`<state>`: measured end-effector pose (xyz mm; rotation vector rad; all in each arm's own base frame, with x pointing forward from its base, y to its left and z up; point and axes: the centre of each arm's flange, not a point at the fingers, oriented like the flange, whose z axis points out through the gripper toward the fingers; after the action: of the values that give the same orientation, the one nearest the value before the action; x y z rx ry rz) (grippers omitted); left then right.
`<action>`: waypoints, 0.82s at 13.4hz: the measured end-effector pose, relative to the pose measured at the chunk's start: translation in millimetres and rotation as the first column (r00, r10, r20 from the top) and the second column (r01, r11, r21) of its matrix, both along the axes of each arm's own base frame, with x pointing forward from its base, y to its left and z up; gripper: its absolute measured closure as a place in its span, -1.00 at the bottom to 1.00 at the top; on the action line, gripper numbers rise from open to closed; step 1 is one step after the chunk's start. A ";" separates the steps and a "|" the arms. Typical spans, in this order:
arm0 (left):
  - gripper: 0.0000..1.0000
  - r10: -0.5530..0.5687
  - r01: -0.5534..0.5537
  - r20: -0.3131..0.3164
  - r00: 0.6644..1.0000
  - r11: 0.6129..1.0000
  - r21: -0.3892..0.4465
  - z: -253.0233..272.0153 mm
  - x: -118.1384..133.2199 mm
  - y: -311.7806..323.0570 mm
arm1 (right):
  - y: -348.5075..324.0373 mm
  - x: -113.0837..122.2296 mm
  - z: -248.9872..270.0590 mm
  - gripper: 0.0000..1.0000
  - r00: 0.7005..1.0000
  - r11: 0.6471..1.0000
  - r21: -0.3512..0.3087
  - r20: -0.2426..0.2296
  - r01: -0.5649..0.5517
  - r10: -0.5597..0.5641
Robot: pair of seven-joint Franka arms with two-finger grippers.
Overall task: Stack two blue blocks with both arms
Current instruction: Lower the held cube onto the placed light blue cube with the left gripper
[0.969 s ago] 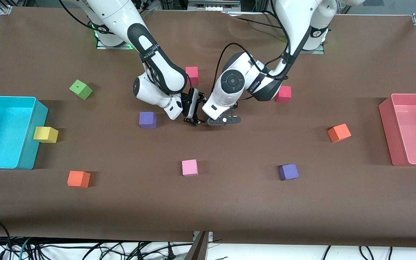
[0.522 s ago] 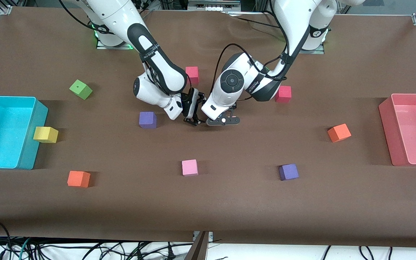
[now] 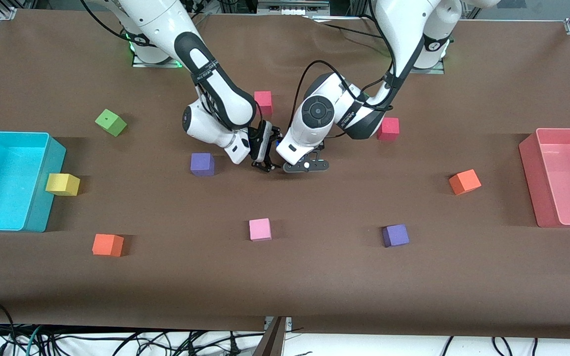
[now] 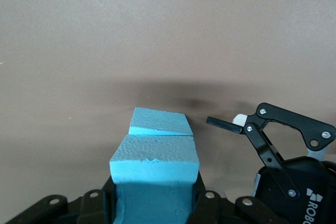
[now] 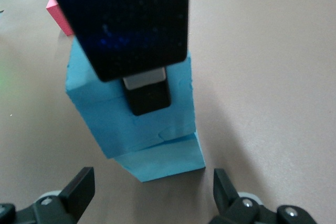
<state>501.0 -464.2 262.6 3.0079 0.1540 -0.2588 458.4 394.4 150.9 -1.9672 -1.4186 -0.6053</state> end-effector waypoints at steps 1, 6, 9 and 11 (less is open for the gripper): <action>-0.07 0.000 0.000 0.000 1.000 1.000 0.000 0.0 0.0 0.0 | 0.0 0.0 0.0 -1.00 1.000 1.000 0.000 0.000 0.000 0.000; -0.86 -0.003 0.003 0.015 1.000 1.000 -0.002 1.1 1.7 -0.3 | 0.0 0.0 0.0 -1.00 1.000 1.000 0.000 0.004 -0.004 0.004; -1.00 -0.002 0.002 0.019 1.000 1.000 -0.005 3.1 3.0 -0.9 | -0.1 0.0 0.0 -1.00 1.000 1.000 0.000 0.005 -0.005 0.005; -1.00 -0.001 0.001 0.024 1.000 1.000 -0.008 5.6 4.9 -1.2 | -0.1 0.0 0.0 -1.00 1.000 1.000 0.000 0.005 -0.005 0.005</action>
<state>505.9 -465.4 268.2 3.0017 0.1482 -0.2222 458.5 394.3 150.9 -1.9627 -1.4265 -0.6088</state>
